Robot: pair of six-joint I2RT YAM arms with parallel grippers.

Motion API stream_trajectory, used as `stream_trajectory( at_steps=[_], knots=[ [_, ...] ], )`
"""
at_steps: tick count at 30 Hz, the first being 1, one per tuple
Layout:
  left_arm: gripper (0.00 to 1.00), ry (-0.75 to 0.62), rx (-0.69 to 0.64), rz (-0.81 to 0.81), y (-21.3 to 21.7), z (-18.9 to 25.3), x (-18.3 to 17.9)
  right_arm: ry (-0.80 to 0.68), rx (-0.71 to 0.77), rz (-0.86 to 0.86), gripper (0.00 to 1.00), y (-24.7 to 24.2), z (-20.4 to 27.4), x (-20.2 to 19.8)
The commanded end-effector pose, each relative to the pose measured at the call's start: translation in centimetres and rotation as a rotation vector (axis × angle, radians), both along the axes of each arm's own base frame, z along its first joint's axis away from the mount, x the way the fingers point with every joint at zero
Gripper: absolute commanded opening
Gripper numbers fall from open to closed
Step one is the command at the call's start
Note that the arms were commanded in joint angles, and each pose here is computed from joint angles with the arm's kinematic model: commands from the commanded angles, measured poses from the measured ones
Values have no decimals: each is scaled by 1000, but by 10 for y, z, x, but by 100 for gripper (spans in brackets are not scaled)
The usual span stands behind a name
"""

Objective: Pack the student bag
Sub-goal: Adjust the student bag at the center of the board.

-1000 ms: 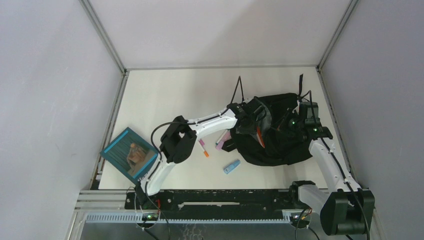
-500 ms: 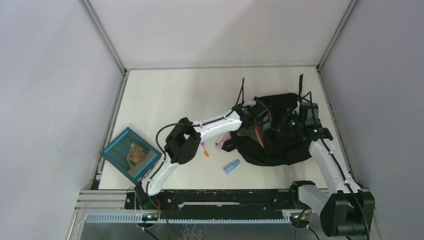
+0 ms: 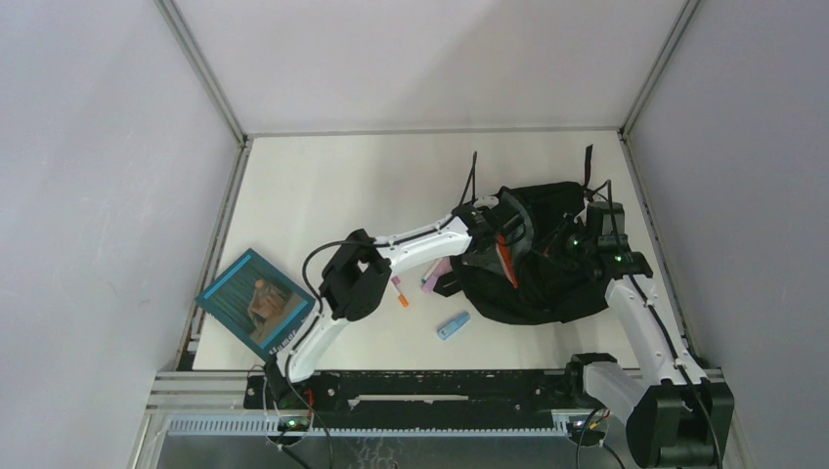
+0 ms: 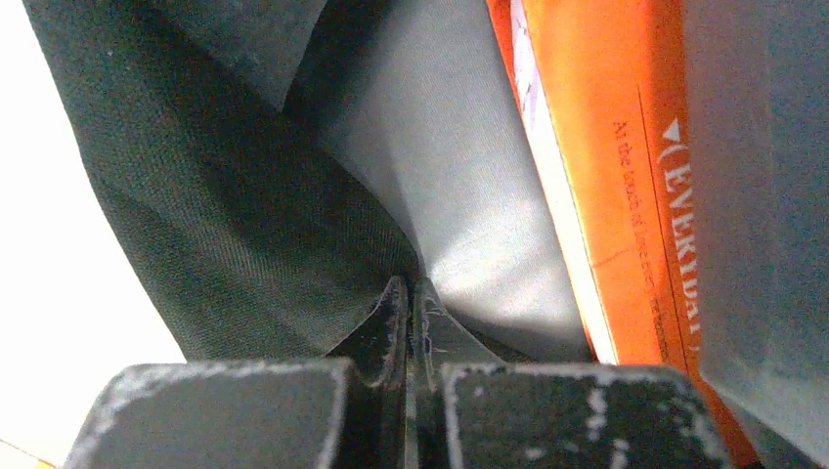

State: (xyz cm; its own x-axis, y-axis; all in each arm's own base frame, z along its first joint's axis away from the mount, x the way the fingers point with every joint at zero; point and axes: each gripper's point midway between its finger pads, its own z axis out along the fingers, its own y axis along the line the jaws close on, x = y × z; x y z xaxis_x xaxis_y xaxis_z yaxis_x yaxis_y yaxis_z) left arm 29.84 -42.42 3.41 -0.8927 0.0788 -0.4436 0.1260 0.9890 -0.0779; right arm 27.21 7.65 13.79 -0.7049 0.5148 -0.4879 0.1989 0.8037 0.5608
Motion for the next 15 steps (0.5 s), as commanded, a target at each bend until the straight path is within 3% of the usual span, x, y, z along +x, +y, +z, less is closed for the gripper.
stream_trajectory(
  at_steps=[1, 6, 15],
  knots=[
    [0, -68, -108, -76, -4, 60, -7, -11, -25, -40, 0, -11, 1, 1],
    [0, -94, -286, -213, -5, 110, -33, -9, -41, -71, 0, -22, -1, 3],
    [0, 44, -464, -463, -30, 109, -88, 1, -40, -98, 0, -27, -5, 10]
  ],
)
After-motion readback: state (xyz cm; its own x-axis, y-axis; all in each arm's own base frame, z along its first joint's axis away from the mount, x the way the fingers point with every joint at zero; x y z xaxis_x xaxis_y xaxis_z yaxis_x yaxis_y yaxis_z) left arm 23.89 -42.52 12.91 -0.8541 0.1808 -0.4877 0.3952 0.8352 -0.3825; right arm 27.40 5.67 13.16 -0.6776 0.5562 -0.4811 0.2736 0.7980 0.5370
